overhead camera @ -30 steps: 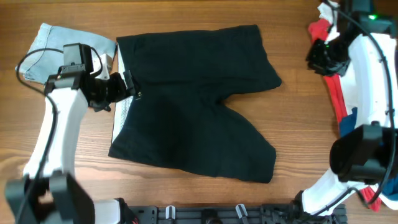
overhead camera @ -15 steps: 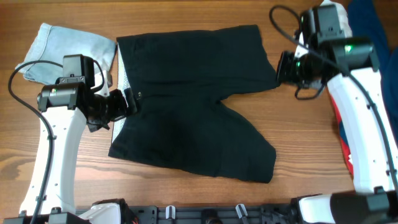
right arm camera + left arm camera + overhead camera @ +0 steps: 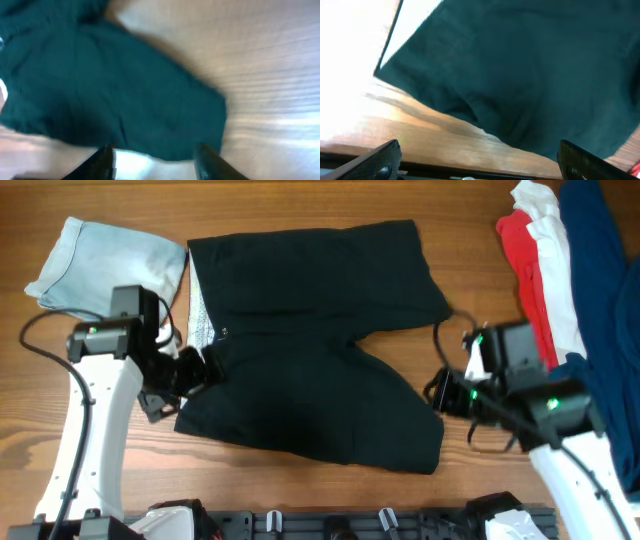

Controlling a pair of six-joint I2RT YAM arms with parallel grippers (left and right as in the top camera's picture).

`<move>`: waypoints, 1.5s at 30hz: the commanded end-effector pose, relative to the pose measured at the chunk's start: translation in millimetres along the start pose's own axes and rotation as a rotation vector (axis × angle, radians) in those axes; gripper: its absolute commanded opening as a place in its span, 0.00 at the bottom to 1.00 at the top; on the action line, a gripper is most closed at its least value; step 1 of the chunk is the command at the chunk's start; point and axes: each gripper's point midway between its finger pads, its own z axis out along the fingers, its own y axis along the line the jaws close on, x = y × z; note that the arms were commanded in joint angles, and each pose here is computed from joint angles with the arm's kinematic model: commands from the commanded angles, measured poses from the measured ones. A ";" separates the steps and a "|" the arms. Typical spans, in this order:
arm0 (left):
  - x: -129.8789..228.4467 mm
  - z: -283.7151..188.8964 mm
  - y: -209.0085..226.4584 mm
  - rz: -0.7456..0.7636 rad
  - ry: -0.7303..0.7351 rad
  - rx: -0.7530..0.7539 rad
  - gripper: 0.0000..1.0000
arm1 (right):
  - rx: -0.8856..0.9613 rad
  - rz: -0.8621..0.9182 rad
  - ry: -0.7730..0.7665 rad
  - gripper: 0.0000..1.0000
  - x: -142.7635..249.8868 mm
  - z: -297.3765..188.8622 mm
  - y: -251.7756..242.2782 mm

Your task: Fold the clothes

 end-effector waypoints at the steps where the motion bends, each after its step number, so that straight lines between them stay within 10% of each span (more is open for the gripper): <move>1: 21.2 25.8 16.2 -0.115 0.073 -0.038 1.00 | -0.053 0.119 0.125 0.65 38.4 19.1 4.2; 3: 28.6 35.1 22.0 -0.150 0.098 -0.053 1.00 | -0.069 0.168 0.192 0.76 54.5 30.1 5.9; 24: 37.0 110.3 40.5 -0.228 0.063 -0.008 0.92 | -0.130 0.398 0.439 0.65 124.1 92.7 -4.8; 31: 21.1 118.1 49.6 -0.289 -0.029 -0.041 0.74 | -0.136 0.373 0.437 0.65 123.9 92.8 -4.7; 45: 10.6 116.3 75.8 -0.576 -0.143 -0.162 0.84 | -0.139 0.364 0.435 0.66 123.6 92.8 -4.5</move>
